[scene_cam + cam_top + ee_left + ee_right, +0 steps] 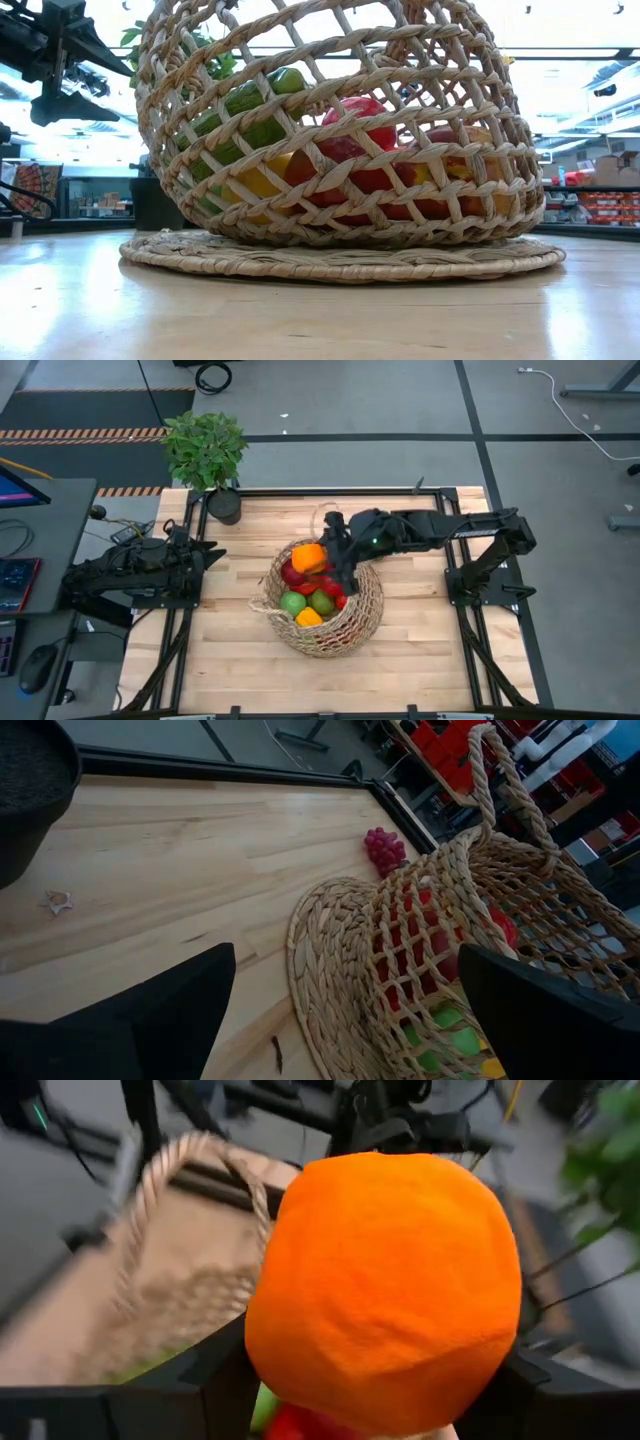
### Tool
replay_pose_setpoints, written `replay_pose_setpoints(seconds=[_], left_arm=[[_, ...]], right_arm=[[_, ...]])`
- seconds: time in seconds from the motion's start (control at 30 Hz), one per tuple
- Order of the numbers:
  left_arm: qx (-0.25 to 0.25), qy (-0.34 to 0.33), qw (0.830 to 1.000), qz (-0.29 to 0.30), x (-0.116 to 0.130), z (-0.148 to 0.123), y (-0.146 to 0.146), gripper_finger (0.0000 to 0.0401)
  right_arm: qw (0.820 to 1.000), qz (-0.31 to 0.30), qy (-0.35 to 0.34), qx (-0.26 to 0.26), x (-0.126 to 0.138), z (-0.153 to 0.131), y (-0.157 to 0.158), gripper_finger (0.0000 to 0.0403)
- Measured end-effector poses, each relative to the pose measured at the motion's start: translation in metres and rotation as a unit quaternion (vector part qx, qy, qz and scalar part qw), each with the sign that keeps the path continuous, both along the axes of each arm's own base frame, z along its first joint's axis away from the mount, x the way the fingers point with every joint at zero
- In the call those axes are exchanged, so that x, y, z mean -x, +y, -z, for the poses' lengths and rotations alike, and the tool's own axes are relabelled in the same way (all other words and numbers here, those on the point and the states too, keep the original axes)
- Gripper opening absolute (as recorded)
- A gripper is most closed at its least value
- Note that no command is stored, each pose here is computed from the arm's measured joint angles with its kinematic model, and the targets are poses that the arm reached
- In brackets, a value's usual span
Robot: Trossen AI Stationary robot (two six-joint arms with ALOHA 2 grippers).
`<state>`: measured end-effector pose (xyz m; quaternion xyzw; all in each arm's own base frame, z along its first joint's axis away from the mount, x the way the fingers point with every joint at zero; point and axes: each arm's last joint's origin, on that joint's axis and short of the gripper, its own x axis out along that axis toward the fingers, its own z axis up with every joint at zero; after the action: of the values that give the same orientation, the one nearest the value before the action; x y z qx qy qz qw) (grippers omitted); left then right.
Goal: Build produce basket
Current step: Put the orange into the brown basket
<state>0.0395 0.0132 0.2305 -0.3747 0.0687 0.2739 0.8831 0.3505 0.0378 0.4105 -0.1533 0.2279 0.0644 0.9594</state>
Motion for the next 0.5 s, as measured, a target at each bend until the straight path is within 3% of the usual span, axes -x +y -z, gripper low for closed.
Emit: replay_pose_setpoints(seconds=[0.2,0.33,0.5], left_arm=[[0.0,0.0,1.0,0.0,0.0,0.0,0.0,0.039],[0.0,0.0,1.0,0.0,-0.0001,0.0,0.0,0.039],[0.0,0.0,1.0,0.0,0.0,0.0,0.0,0.039]], right_arm=[[0.98,0.006,0.003,0.197,-0.0071,0.007,0.0101,0.0264],[0.949,0.008,0.017,0.314,-0.0069,0.007,0.0113,0.0264],[0.909,0.031,0.033,0.414,-0.0069,0.0036,0.0082,0.0264]])
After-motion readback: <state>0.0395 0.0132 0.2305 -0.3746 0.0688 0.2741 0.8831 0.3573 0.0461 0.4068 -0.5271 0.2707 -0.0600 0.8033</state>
